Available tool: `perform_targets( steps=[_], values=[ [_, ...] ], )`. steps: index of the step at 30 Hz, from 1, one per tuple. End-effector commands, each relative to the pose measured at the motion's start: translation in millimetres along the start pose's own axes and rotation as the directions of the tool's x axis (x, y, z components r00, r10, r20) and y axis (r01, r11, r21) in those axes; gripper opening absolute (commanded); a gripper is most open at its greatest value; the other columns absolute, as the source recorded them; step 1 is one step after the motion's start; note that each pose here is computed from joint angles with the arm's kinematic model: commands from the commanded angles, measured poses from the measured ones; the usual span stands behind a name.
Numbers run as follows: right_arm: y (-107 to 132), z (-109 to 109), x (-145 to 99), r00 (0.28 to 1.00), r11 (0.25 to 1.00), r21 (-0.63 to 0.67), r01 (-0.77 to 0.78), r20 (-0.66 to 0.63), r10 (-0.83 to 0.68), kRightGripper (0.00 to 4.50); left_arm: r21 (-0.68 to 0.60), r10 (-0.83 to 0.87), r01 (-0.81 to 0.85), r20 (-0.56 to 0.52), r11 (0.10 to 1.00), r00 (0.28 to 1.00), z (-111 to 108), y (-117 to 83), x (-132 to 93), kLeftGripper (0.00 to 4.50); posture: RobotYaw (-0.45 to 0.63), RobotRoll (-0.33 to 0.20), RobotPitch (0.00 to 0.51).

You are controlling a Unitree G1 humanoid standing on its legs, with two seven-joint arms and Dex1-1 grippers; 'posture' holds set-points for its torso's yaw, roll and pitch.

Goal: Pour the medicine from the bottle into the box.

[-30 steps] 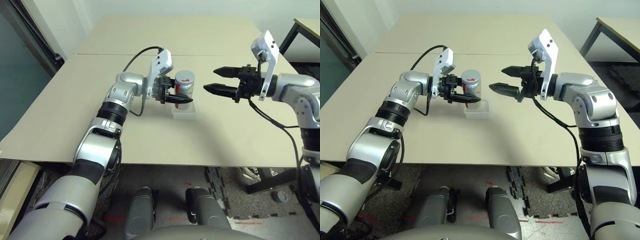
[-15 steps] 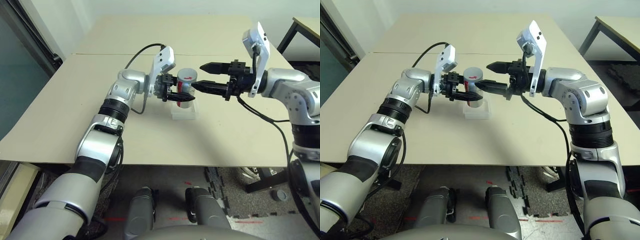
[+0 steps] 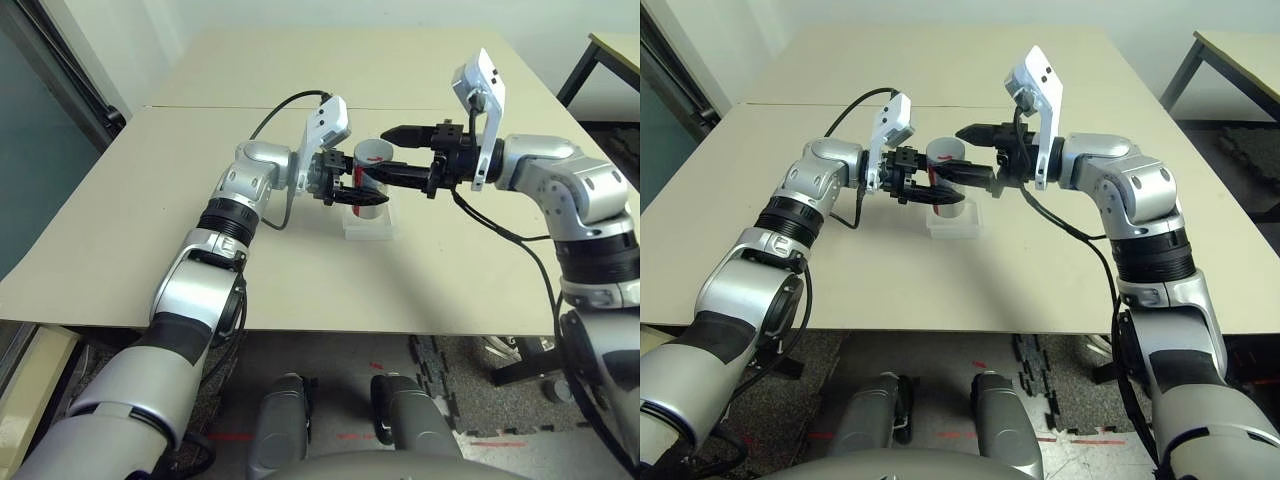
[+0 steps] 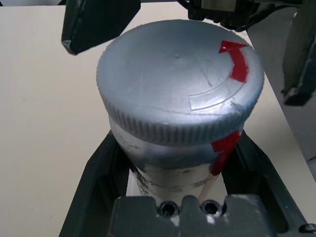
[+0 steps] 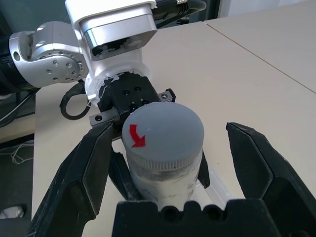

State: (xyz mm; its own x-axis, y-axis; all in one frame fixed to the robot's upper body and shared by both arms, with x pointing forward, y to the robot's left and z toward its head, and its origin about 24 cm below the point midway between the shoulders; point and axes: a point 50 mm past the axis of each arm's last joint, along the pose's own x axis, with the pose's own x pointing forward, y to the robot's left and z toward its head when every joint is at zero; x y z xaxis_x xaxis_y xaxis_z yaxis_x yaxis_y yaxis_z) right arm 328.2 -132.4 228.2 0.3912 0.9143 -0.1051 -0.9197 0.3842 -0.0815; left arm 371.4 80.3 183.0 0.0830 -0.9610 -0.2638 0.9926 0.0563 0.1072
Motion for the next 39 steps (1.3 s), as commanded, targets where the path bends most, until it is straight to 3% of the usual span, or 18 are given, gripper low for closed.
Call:
perform_targets(
  steps=[1,6,8,13,39],
  values=[
    [1,2,5,1.000,1.000,-0.021,-0.011,-0.003,0.011,4.50,0.030,-0.014,0.015,-0.009,0.999,1.000,5,0,2,2.82,-0.02,0.000,0.089],
    [2,3,8,1.000,1.000,-0.019,-0.021,-0.002,0.021,4.50,0.029,-0.018,0.019,-0.010,0.999,1.000,5,-1,4,2.82,-0.02,0.000,0.094],
    [3,3,10,1.000,0.999,-0.020,-0.026,0.003,0.026,4.14,0.028,-0.017,0.017,-0.009,0.999,1.000,5,-1,4,2.82,-0.02,0.000,0.095],
    [6,6,13,0.999,0.999,-0.025,-0.042,0.021,0.042,2.58,0.022,-0.018,0.018,-0.012,1.000,1.000,3,-1,3,2.82,-0.02,0.000,0.096],
    [2,37,5,0.992,1.000,0.007,0.030,0.125,-0.031,2.58,0.006,-0.020,0.020,-0.036,1.000,0.999,-9,-3,4,2.82,-0.04,0.000,0.084]
  ],
)
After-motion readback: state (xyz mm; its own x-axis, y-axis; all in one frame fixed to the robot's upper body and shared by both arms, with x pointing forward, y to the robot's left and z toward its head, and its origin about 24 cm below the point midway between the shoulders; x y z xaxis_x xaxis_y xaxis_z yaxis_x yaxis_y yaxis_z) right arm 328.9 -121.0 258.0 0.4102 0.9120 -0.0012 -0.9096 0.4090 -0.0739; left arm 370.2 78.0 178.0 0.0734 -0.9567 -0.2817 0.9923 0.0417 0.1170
